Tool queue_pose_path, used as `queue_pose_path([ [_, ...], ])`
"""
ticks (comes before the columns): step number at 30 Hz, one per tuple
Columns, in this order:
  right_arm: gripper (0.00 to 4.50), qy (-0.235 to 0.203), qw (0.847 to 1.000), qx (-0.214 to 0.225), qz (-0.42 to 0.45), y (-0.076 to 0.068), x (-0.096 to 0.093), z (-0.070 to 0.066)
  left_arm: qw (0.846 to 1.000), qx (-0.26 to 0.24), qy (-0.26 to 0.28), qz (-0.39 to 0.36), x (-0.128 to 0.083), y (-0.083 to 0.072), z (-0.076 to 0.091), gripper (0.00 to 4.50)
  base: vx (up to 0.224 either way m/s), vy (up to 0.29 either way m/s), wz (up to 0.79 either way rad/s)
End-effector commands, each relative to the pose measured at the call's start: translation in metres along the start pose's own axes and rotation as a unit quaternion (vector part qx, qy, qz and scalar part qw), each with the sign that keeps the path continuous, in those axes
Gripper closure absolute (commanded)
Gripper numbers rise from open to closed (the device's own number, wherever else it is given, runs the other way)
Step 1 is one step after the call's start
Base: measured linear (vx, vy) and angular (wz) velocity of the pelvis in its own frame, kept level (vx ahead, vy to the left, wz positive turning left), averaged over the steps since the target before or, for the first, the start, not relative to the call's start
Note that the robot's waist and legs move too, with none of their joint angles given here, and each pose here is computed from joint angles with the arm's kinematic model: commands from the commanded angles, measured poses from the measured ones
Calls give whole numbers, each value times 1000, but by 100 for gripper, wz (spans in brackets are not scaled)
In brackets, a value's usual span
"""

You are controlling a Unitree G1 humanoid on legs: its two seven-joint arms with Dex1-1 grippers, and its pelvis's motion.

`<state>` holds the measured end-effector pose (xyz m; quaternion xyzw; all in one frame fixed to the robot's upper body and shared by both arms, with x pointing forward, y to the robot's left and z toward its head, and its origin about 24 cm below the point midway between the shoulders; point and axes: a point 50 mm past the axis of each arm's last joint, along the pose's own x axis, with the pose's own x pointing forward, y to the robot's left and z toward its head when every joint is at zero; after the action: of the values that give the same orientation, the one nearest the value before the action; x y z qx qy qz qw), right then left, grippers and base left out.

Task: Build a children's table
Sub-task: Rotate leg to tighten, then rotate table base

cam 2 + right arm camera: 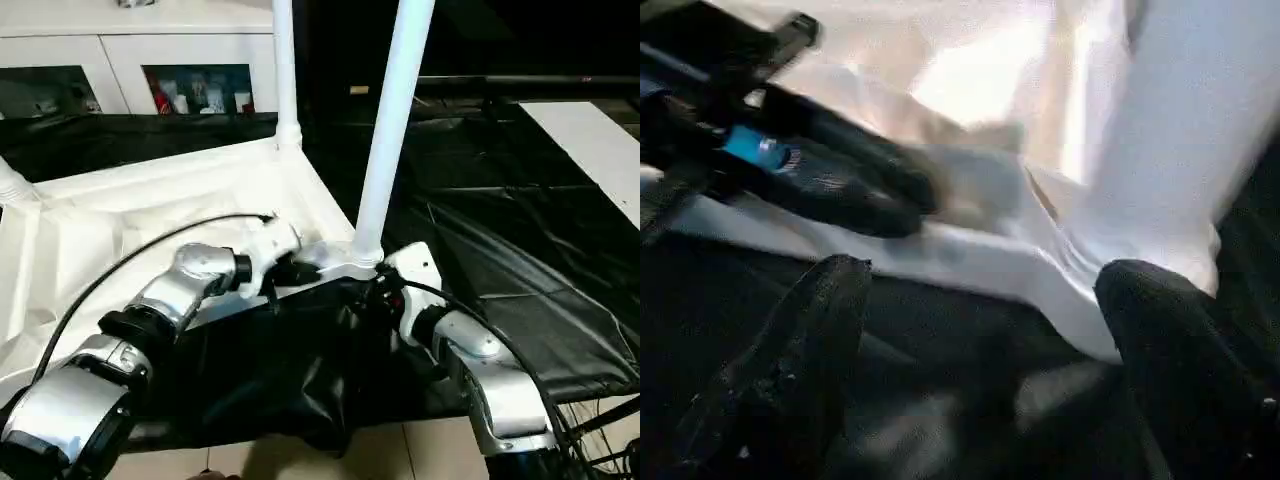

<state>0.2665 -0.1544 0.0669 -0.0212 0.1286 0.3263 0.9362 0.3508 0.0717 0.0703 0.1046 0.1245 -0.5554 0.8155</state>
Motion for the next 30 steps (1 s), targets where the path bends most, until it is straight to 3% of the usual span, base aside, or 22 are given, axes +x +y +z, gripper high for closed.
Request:
queue_pose_path([
  [1, 59, -4, 1000, 1, 18, 7, 4, 4, 1000, -12, -26, -2, -13, 6, 9, 354, 0, 0, 0],
  [4, 59, -11, 1000, 2, 9, 8, 16, 7, 999, -35, -28, -20, -40, 8, 11, 349, 0, 0, 0],
  [7, 59, -13, 1000, 4, 0, 7, 22, 9, 999, -48, -6, -18, -59, 10, 7, 309, 0, 0, 0],
  [9, 59, -15, 1000, 4, -8, 8, 35, 11, 997, -43, 56, 9, -92, 12, -9, 304, 0, 0, 0],
  [10, 59, -15, 1000, 4, -8, 8, 35, 11, 997, -43, 56, 9, -92, 12, -9, 287, 0, 0, 0],
  [12, 59, -26, 999, 17, -11, 10, 50, 16, 995, -54, 81, 14, -117, 0, -16, 265, 0, 0, 0],
  [14, 59, -27, 999, 19, -10, 10, 52, 17, 995, -55, 79, 12, -120, -3, -16, 255, 0, 0, 0],
  [16, 59, -35, 999, 23, 7, 14, 66, 22, 996, -77, 50, -2, -123, -18, -12, 227, 0, 0, 0],
  [20, 59, -42, 999, 18, -4, 14, 78, 28, 994, -95, 47, 2, -118, -31, -18, 204, 0, 0, 0],
  [24, 59, -40, 995, 19, -85, 0, 98, 35, 990, -105, 85, 45, -108, -45, -41, 170, 0, 0, 0],
  [30, 59, -27, 986, 19, -161, -21, 102, 37, 977, -108, 151, 104, -113, -52, -67, 122, 0, 0, 0],
])
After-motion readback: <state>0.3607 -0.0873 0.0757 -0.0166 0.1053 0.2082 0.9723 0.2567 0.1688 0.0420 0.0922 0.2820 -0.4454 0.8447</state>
